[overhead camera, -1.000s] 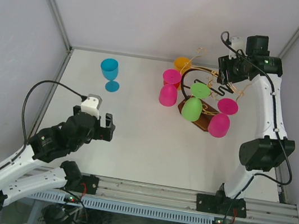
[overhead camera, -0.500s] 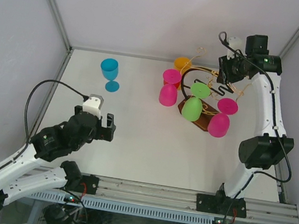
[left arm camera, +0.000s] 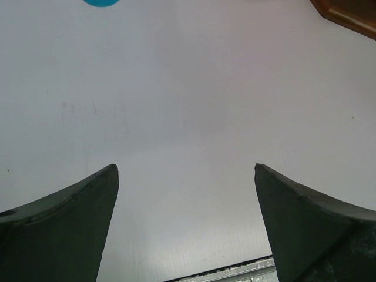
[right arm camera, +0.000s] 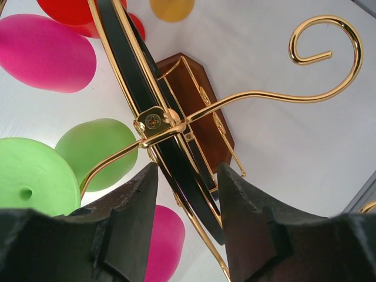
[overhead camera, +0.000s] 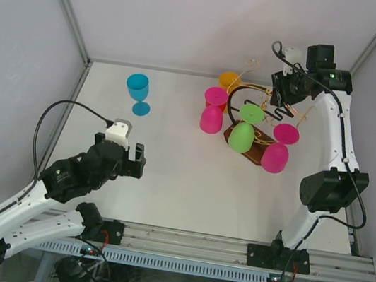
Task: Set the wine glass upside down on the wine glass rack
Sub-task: Adjust the wine rack at the center of the board.
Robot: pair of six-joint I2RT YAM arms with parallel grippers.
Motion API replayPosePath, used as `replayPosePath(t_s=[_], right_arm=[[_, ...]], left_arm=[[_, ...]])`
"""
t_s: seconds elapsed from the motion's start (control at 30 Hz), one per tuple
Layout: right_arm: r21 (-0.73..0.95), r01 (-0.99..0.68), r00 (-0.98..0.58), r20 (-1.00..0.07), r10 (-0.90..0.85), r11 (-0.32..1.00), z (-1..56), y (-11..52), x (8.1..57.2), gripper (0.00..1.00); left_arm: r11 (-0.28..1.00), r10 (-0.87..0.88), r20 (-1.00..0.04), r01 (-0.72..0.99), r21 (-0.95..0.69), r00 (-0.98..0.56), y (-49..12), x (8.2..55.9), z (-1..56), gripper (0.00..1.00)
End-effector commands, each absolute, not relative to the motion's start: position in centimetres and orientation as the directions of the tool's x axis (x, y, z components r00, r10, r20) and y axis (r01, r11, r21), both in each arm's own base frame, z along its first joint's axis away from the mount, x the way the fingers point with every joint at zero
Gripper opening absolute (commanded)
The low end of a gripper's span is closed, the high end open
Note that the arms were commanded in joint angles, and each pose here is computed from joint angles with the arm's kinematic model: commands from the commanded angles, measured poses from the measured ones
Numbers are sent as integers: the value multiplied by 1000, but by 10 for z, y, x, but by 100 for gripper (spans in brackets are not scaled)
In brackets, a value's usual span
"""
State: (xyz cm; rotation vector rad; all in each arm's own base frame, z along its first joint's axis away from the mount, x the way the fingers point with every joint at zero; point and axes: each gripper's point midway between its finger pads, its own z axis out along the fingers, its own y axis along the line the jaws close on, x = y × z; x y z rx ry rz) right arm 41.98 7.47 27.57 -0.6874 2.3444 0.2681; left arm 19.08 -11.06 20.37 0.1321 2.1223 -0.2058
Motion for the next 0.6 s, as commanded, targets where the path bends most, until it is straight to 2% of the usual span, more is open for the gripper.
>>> replayPosePath(t_s=[0.0,0.37,0.57], right_arm=[[-23,-554,-596,-686,-417,832,283,77,430,42],[-34,-549,-602,-677,-424,835,287,68,412,31],[-44,-540,-590,-693,-415,840,296,64,401,29]], left_arm=[[977,3,-860,185,-106,-510,-114,195,210,100],[976,13,-857,193,-101,-515,-116,196,208,100],[975,12,-857,197,-105,-515,-117,195,209,100]])
